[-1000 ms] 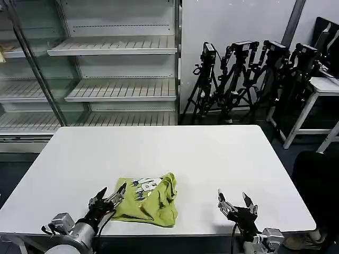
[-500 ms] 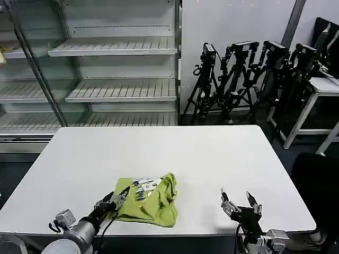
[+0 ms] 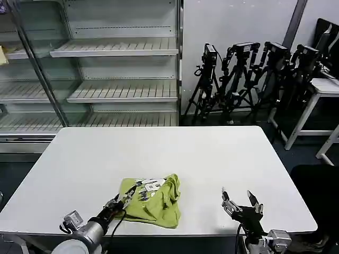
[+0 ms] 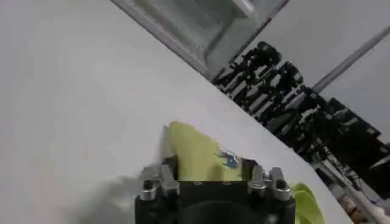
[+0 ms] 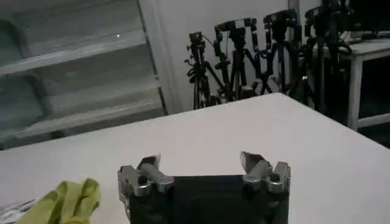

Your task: Fold and organize the clothes.

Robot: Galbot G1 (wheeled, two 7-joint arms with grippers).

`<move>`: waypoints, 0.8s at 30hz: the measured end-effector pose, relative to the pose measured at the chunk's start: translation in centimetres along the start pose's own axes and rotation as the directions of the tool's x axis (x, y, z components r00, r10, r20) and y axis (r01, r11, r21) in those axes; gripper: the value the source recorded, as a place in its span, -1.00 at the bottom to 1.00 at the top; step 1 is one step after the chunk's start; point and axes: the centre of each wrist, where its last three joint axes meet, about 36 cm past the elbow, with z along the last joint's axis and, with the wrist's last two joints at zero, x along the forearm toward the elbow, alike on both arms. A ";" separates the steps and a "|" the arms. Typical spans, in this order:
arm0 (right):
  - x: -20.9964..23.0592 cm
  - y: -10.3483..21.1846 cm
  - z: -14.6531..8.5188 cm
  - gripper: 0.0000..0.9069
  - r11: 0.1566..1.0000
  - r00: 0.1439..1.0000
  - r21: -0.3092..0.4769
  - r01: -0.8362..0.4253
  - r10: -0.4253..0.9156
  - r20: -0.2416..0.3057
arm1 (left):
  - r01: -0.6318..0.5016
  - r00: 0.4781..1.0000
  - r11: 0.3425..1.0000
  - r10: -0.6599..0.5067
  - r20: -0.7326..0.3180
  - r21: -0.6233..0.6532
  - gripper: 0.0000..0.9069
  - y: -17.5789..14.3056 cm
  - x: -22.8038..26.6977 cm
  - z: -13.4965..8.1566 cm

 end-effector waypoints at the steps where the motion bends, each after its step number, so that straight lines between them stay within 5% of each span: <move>1: 0.0 0.0 0.0 1.00 1.000 1.000 0.000 0.000 0.000 0.001 | -0.002 1.000 1.000 0.002 -0.002 0.004 -0.96 0.0 -0.1 0.1; 13: 0.5 0.3 -0.3 1.00 1.000 1.000 -0.007 0.003 -0.003 0.007 | -0.018 1.000 0.998 0.018 0.005 0.063 -0.96 -0.4 -0.1 1.1; 24: 0.6 0.6 -0.6 1.00 1.000 1.000 -0.015 0.005 -0.005 0.015 | -0.005 0.999 0.996 0.002 0.036 0.086 -0.96 -0.3 0.9 -0.1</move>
